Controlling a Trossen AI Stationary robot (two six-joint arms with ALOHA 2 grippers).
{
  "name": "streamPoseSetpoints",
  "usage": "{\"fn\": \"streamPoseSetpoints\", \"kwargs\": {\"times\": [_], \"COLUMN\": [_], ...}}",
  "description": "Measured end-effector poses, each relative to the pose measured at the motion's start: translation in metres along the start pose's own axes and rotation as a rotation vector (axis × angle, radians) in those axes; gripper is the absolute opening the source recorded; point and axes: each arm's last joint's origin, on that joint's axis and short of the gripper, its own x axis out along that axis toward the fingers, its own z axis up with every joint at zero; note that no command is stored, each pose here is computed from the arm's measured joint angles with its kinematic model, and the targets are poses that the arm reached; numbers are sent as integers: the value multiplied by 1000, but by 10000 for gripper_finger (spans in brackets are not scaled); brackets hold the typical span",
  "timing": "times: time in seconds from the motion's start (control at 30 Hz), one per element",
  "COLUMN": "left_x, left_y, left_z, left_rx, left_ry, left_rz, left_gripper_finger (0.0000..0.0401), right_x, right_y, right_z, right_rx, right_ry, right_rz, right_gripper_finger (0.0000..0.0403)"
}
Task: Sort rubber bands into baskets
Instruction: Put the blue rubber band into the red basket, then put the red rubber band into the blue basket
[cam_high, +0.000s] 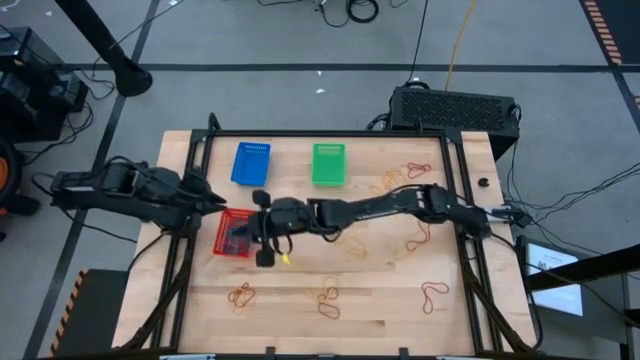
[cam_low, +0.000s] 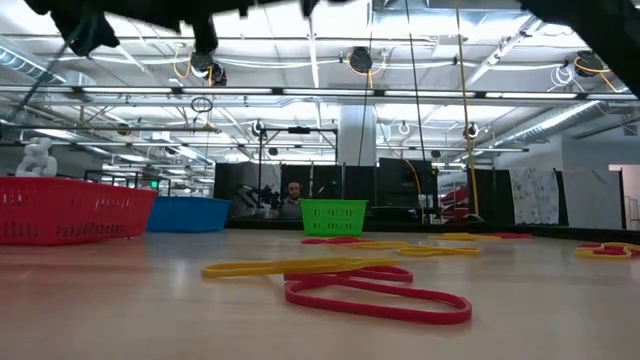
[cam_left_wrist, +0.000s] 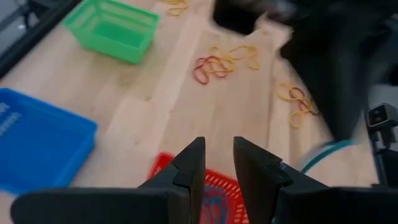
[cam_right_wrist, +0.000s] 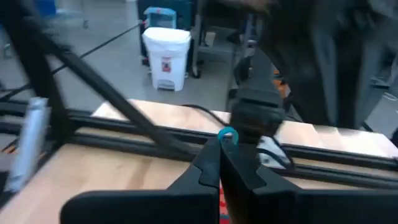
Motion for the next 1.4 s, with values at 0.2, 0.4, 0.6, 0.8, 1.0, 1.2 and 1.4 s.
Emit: {"fn": "streamPoseSetpoints", "kwargs": {"times": [0.2, 0.4, 0.6, 0.8, 1.0, 1.2, 1.4], "left_x": [-12, -9, -9, -9, -9, -9, -8], "left_y": [2, 3, 3, 3, 3, 3, 3], "left_z": [0, -2, -2, -2, -2, -2, -2], "left_rx": [2, 6, 5, -20, -21, -21, -22], "left_ry": [32, 55, 45, 42, 42, 42, 42], "left_rz": [28, 39, 55, 60, 59, 60, 60], "left_gripper_finger": [90, 90, 90, 90, 90, 90, 90], "right_x": [25, 41, 44, 44, 43, 43, 42], "right_y": [-28, -34, -32, -32, -34, -33, -34], "right_z": [-43, -84, -99, -100, -104, -100, -84], "right_rx": [97, 222, 281, 311, 347, 354, 303], "right_ry": [3, 81, 137, 145, 187, 187, 217], "right_rz": [-51, -67, -71, -74, -49, 13, 18], "right_gripper_finger": [0, 0, 0, 2, 41, 96, 127]}}
